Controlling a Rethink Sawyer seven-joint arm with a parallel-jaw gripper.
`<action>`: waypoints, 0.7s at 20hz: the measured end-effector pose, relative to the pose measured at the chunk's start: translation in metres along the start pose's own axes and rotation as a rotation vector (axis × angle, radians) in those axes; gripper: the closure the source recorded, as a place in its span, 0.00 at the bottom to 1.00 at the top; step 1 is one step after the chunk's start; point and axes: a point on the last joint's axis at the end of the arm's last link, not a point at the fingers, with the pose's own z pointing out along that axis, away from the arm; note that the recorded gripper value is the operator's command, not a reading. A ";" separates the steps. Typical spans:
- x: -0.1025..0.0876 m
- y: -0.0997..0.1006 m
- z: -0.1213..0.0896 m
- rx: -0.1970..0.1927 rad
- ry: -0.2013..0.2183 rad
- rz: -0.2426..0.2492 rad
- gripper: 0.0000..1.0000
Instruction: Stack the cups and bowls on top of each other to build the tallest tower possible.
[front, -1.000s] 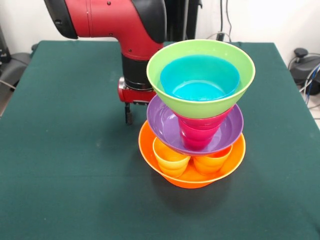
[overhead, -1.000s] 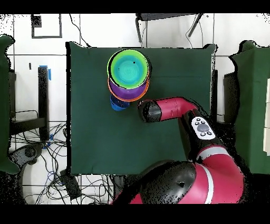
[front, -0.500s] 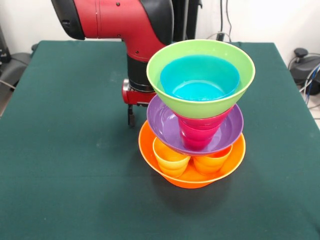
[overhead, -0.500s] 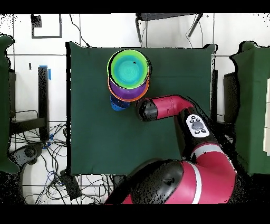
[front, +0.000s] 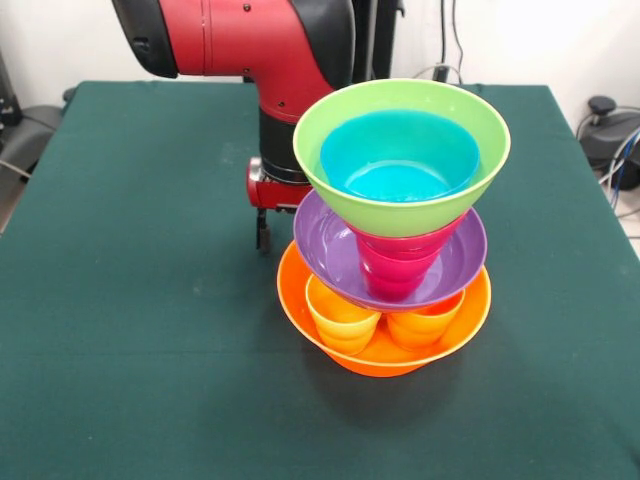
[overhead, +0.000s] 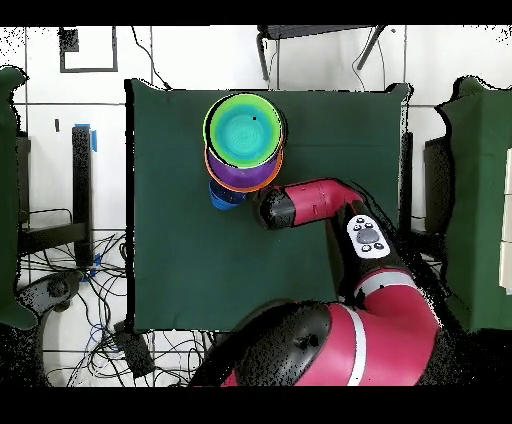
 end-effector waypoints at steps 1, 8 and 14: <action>0.000 0.000 0.000 0.002 0.000 -0.002 0.00; 0.001 0.005 -0.001 0.008 0.001 -0.011 0.00; 0.001 0.008 -0.001 0.009 0.002 -0.014 0.00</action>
